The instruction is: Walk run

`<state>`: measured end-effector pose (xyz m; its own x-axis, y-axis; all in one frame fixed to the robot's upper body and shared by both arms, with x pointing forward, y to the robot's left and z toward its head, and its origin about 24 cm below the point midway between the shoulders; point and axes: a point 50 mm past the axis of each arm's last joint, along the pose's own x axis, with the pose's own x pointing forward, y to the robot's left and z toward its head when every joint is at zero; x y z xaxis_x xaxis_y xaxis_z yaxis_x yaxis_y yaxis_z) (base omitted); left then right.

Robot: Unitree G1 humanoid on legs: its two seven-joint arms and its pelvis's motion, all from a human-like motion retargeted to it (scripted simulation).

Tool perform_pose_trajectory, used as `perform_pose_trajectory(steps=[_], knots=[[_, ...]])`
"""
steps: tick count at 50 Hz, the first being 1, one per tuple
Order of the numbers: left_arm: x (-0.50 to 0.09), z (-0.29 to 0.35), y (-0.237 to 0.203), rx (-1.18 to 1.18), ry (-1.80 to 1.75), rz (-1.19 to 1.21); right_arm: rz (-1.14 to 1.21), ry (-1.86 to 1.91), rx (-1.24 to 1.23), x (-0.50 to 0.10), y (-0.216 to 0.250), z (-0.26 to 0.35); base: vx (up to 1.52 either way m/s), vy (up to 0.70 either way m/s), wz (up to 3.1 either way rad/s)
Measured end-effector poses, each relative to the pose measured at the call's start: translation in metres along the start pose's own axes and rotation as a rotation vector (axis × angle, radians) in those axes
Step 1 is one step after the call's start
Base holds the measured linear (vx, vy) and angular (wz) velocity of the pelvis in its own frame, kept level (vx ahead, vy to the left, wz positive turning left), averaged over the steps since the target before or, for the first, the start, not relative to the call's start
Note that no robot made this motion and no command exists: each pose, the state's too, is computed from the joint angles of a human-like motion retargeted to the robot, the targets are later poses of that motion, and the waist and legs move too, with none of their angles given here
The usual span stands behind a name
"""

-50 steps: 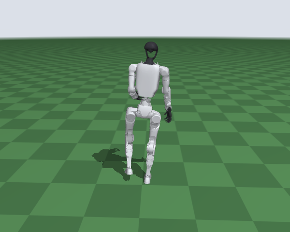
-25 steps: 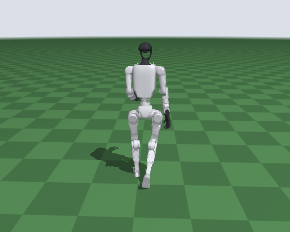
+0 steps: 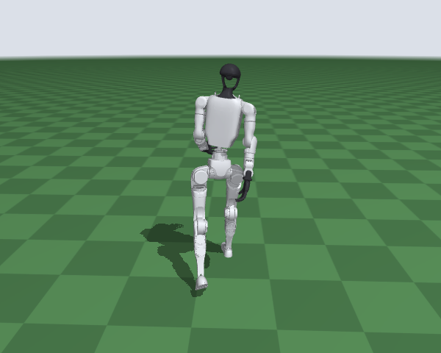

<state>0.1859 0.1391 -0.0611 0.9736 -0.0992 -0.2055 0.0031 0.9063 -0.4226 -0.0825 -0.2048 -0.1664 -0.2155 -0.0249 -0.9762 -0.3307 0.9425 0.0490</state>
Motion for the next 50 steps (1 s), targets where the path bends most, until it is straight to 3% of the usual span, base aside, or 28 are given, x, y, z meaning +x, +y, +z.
perform_pose_trajectory(steps=[8, 16, 23, 29, 37, 42, 50], knots=[[0.005, 0.004, -0.003, 0.038, -0.016, -0.016, -0.208, -0.270, -0.121, -0.018, -0.041, 0.116, 0.78, -0.45, -0.17], [0.007, 0.021, 0.005, 0.065, -0.089, 0.019, -0.433, -0.701, -0.277, -0.087, -0.068, 0.251, 0.69, -0.32, -1.21], [0.010, 0.022, 0.003, 0.050, -0.105, 0.042, -0.522, -0.927, -0.305, -0.135, -0.077, 0.300, 0.83, -0.18, -0.46], [0.005, 0.015, 0.007, 0.058, -0.061, 0.025, -0.506, -0.845, -0.253, -0.106, -0.076, 0.268, 0.89, -0.14, -0.52], [-0.006, 0.002, 0.024, 0.052, 0.023, 0.068, -0.281, -0.321, -0.291, -0.026, -0.044, 0.139, 1.10, -0.10, 0.05], [0.008, 0.011, 0.020, 0.094, 0.007, 0.071, -0.099, -0.117, -0.278, -0.006, -0.022, 0.066, 0.82, -0.12, 0.02], [0.020, 0.031, 0.005, 0.124, -0.093, -0.006, 0.003, 0.042, -0.136, 0.000, 0.007, -0.014, 0.74, -0.17, 0.76]])
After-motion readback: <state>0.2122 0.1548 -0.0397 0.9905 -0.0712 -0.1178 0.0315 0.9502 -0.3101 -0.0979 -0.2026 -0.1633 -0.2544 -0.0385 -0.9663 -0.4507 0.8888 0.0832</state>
